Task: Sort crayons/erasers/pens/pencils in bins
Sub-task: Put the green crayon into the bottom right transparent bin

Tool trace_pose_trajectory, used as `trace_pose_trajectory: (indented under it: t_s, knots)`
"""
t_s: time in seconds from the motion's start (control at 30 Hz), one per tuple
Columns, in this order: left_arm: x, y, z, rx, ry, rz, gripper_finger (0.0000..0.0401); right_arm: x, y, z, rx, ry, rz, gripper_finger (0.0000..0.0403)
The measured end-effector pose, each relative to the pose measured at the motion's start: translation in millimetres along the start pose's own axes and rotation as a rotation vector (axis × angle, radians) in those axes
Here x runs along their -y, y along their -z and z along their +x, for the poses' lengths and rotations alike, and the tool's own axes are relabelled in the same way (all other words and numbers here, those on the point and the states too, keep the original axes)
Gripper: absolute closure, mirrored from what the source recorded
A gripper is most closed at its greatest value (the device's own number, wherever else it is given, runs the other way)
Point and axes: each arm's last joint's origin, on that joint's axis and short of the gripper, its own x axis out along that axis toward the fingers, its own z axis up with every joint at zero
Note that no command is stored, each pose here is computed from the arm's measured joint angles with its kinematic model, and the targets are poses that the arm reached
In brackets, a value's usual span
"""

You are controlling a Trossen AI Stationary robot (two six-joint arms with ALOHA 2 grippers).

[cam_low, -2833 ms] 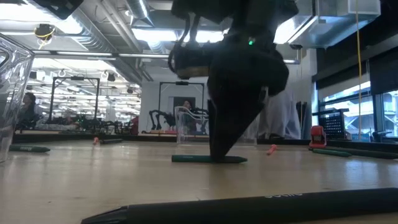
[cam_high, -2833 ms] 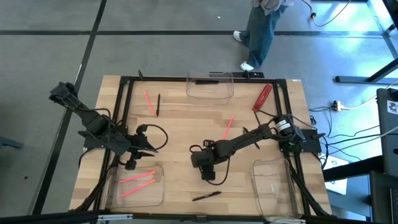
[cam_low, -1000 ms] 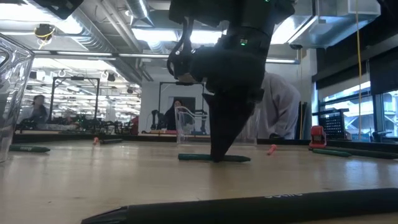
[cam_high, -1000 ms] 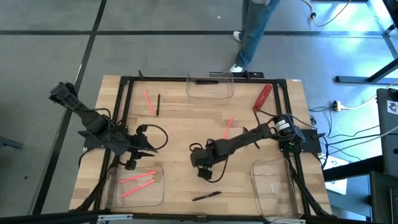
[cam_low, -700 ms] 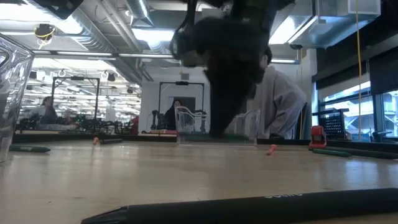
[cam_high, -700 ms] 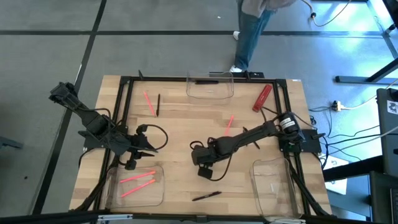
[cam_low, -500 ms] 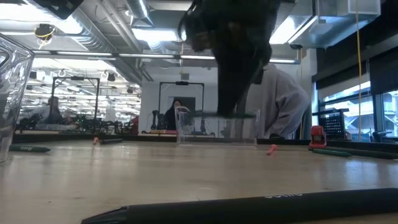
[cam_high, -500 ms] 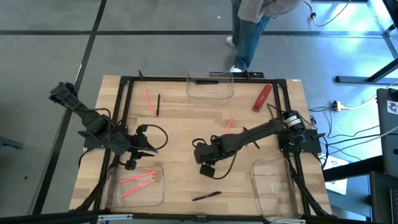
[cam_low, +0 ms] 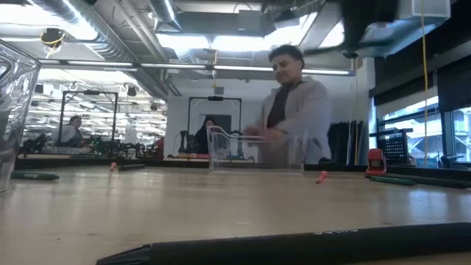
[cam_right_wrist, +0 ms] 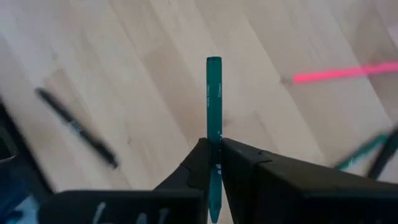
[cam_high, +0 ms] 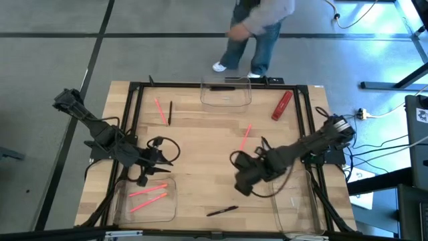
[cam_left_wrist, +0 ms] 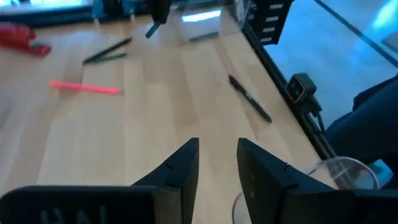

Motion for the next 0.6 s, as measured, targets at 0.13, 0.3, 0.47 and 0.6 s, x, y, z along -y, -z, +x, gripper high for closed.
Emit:
trace_pose_trajectory:
  t_s: [0.13,0.3,0.47,0.6]
  knots:
    - [3,-6,4,0.052,0.009,0.062,0.0299,-1,23,-17,-0.017,0.031,0.069,0.0373]
    - [6,-10,11,0.085,0.012,0.091,0.0299,1,53,-34,-0.056,0.099,0.163,0.0375]
    - [10,-11,20,0.088,0.011,0.124,0.0299,2,81,-49,-0.097,0.139,0.255,0.0373]
    - [12,-12,26,0.089,0.011,0.125,0.0299,0,101,-55,-0.145,0.166,0.333,0.0373]
